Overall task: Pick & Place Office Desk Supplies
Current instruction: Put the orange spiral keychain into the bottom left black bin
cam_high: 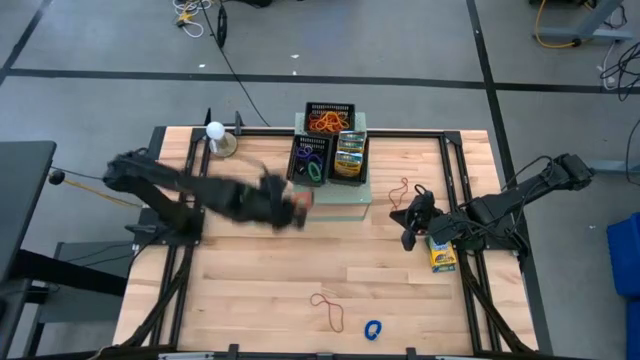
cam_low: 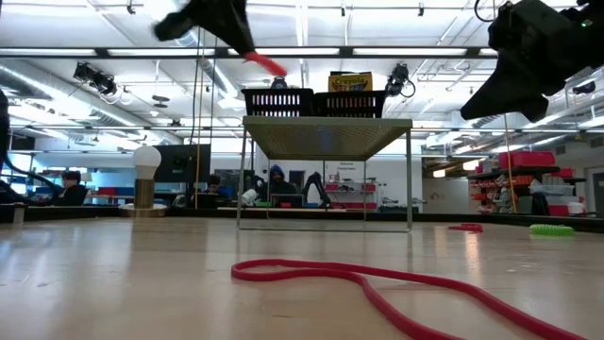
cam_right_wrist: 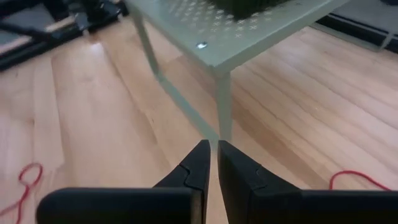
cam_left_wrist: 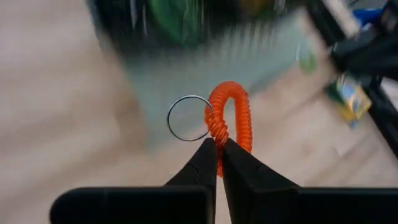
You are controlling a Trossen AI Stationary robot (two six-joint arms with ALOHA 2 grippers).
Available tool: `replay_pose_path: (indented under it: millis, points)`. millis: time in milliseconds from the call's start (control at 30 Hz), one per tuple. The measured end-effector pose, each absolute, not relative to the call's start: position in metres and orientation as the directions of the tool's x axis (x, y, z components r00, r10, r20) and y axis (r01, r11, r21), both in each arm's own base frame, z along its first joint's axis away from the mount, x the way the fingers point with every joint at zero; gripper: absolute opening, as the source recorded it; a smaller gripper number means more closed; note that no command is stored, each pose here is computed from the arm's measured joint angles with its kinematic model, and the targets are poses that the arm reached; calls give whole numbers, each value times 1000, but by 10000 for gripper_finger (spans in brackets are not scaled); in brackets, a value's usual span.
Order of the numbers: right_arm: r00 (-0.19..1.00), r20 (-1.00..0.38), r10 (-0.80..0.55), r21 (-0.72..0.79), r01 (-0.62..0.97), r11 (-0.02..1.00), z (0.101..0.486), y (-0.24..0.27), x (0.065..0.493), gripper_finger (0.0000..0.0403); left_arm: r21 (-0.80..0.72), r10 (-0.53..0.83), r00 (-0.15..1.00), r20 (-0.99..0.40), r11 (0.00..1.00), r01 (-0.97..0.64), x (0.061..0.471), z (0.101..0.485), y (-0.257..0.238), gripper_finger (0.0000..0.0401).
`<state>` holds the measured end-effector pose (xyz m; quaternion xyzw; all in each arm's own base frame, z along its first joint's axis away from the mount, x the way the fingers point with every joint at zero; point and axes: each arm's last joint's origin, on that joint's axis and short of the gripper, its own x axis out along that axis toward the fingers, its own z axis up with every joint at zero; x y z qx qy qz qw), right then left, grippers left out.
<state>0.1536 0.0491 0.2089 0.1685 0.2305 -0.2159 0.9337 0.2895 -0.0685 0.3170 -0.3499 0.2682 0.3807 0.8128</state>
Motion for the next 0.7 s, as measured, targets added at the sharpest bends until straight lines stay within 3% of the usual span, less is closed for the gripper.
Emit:
replay_pose_path:
  millis: [167,333,500,700]
  points:
    - [794,-485,-366,278,536,797,209,48,153,41,-272,469,587,-660,578,-769,282,345,2,14]
    - [784,-466,-411,282,572,770,209,47,154,41,-185,438,587,-681,672,-717,282,347,55,14]
    - [774,-448,-448,268,594,759,210,46,154,41,-156,395,592,-702,726,-669,293,336,79,24]
    - [774,-449,-447,263,592,762,209,46,154,41,-171,351,597,-721,745,-645,305,325,79,72]
